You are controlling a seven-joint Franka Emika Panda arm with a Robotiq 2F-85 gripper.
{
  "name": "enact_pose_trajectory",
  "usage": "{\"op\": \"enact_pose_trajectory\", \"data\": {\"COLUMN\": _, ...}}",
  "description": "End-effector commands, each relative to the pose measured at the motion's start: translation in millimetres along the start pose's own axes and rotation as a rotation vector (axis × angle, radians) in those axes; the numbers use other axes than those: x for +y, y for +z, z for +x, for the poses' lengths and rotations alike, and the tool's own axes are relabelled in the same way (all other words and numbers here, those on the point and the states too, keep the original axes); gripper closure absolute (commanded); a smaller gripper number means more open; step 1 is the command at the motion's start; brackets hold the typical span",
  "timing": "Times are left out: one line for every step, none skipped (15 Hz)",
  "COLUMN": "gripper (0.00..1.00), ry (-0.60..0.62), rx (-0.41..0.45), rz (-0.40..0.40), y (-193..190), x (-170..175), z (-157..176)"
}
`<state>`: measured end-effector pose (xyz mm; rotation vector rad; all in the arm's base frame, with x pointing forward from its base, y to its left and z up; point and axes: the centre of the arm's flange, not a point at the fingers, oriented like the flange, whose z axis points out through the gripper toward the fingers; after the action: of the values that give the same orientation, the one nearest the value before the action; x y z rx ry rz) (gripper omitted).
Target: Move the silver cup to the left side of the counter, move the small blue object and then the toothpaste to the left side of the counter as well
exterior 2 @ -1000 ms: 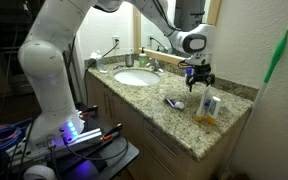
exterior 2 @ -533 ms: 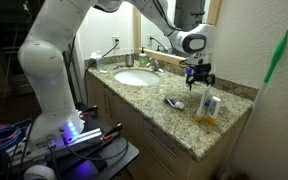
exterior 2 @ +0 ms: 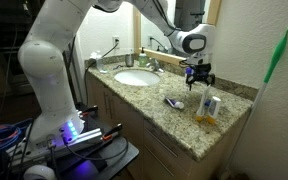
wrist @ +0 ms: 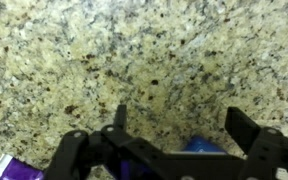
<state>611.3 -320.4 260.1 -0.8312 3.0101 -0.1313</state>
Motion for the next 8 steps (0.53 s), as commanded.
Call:
{"op": "enact_pose_trajectory", "data": {"gripper": 0.00, "ry": 0.000, "rx": 0.000, "rz": 0.000, "y": 0.0, "x": 0.0, "z": 0.0}}
{"op": "enact_pose_trajectory", "data": {"gripper": 0.00, "ry": 0.000, "rx": 0.000, "rz": 0.000, "y": 0.0, "x": 0.0, "z": 0.0}}
{"op": "enact_pose_trajectory", "data": {"gripper": 0.00, "ry": 0.032, "rx": -0.008, "rz": 0.007, "y": 10.7, "x": -3.1, "z": 7.6}}
{"op": "enact_pose_trajectory", "data": {"gripper": 0.00, "ry": 0.074, "rx": -0.044, "rz": 0.009, "y": 19.5, "x": -12.0, "z": 22.6}}
{"op": "enact_pose_trajectory", "data": {"gripper": 0.00, "ry": 0.128, "rx": -0.070, "rz": 0.018, "y": 22.8, "x": -18.2, "z": 36.3}}
{"op": "enact_pose_trajectory", "data": {"gripper": 0.00, "ry": 0.181, "rx": -0.112, "rz": 0.023, "y": 23.8, "x": -24.4, "z": 55.9}}
{"op": "enact_pose_trajectory", "data": {"gripper": 0.00, "ry": 0.230, "rx": -0.134, "rz": 0.033, "y": 25.0, "x": -30.8, "z": 75.7}}
{"op": "enact_pose_trajectory", "data": {"gripper": 0.00, "ry": 0.287, "rx": -0.150, "rz": 0.050, "y": 28.2, "x": -37.2, "z": 91.8}}
